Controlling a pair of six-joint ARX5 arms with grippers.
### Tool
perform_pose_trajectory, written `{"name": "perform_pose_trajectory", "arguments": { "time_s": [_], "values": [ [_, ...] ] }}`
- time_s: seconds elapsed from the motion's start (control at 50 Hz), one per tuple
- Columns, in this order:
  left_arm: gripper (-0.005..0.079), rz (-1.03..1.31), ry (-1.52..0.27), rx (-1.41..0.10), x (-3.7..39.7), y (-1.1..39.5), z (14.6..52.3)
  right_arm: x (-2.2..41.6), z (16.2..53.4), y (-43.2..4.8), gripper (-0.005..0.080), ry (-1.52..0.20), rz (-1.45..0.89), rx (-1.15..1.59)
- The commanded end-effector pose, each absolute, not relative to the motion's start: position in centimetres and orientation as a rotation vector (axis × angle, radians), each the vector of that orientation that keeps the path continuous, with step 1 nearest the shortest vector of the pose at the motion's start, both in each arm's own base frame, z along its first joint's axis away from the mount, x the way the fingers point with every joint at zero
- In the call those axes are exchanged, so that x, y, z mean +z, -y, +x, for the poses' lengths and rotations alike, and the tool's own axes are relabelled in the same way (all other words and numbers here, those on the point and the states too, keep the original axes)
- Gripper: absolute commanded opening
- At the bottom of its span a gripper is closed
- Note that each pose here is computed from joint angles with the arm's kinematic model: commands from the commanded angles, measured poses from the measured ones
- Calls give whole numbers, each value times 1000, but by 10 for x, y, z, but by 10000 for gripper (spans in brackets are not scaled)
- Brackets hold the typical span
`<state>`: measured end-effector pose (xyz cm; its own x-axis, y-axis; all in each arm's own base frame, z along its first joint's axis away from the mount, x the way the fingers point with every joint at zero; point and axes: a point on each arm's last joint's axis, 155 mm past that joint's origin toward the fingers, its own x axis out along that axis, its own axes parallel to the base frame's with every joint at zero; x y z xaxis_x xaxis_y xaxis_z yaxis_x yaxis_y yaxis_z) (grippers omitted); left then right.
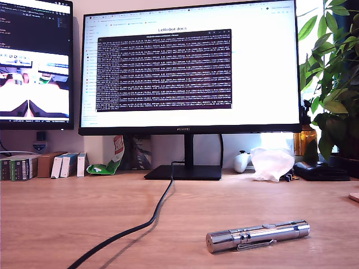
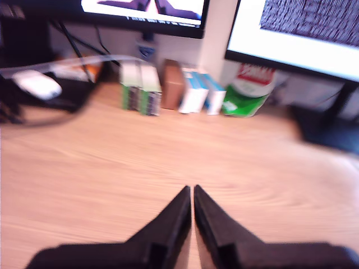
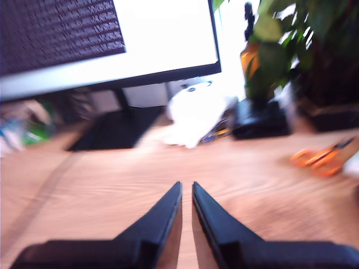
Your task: Pick the metallic laser pointer with your right arm, pass it to your left arm, then place it down to the left side of the table
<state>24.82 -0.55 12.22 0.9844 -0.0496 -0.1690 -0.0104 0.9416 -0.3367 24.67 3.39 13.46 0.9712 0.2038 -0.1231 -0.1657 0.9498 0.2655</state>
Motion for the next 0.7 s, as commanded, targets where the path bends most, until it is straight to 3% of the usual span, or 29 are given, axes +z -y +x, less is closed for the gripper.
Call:
{"name": "perform_pose_trajectory", "arguments": {
  "time_s": [0.0,0.12,0.2,0.32,0.68],
  "values": [
    [-11,-370,-202,-23,109,7,248,139,246,-35,53,-139,297,194],
    [-11,-435,-175,-68,119,15,249,156,245,-44,35,-94,380,252],
    [-12,-429,-116,-183,140,33,249,173,239,-60,-13,-64,382,350],
    [-19,-376,-37,-340,175,59,240,190,224,-87,-13,-65,367,511],
    [-19,-132,118,-510,235,88,217,195,192,-141,-13,-255,418,853]
  ]
}}
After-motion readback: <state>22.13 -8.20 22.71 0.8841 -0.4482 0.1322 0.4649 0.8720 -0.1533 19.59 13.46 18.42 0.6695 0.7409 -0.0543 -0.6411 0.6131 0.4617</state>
